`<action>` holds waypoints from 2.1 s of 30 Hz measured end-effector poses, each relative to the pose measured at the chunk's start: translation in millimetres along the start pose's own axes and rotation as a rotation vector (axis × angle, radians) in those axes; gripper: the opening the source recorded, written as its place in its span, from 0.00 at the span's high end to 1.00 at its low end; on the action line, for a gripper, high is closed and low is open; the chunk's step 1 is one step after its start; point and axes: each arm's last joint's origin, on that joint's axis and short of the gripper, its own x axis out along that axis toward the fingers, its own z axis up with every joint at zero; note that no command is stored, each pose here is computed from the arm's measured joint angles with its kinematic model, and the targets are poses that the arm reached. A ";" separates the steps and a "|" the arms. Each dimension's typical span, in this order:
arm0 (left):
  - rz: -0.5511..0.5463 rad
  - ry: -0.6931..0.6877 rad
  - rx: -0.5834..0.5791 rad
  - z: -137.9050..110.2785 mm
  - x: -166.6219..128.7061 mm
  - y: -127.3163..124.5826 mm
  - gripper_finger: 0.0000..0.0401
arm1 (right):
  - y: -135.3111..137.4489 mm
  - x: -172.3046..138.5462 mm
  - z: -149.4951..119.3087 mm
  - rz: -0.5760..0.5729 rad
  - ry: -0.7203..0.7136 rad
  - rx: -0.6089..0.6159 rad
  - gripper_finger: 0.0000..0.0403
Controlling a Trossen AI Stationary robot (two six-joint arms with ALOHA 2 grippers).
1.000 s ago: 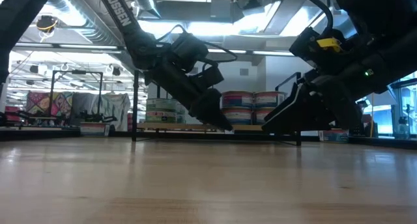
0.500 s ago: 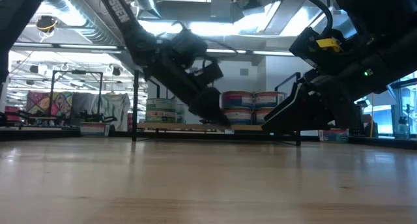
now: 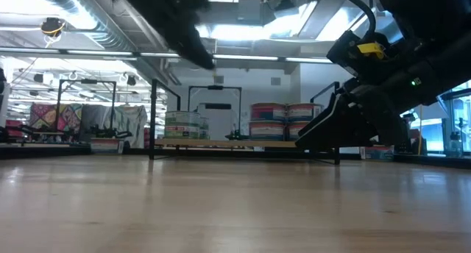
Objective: Stack canned seafood by type on shelf
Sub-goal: Put the blue pink tuna can on the shelf
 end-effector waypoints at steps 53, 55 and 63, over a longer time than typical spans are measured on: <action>0.696 0.857 -0.714 -164.1 36.7 182.1 0.36 | 0.1 0.0 -0.8 0.008 0.008 0.005 0.22; 0.714 0.857 -0.703 -165.1 39.2 182.7 0.36 | 0.1 0.0 -0.8 0.008 0.008 0.010 0.22; 0.754 0.856 -0.656 -166.6 44.6 185.1 0.36 | 0.1 0.0 -0.8 0.008 0.009 0.017 0.22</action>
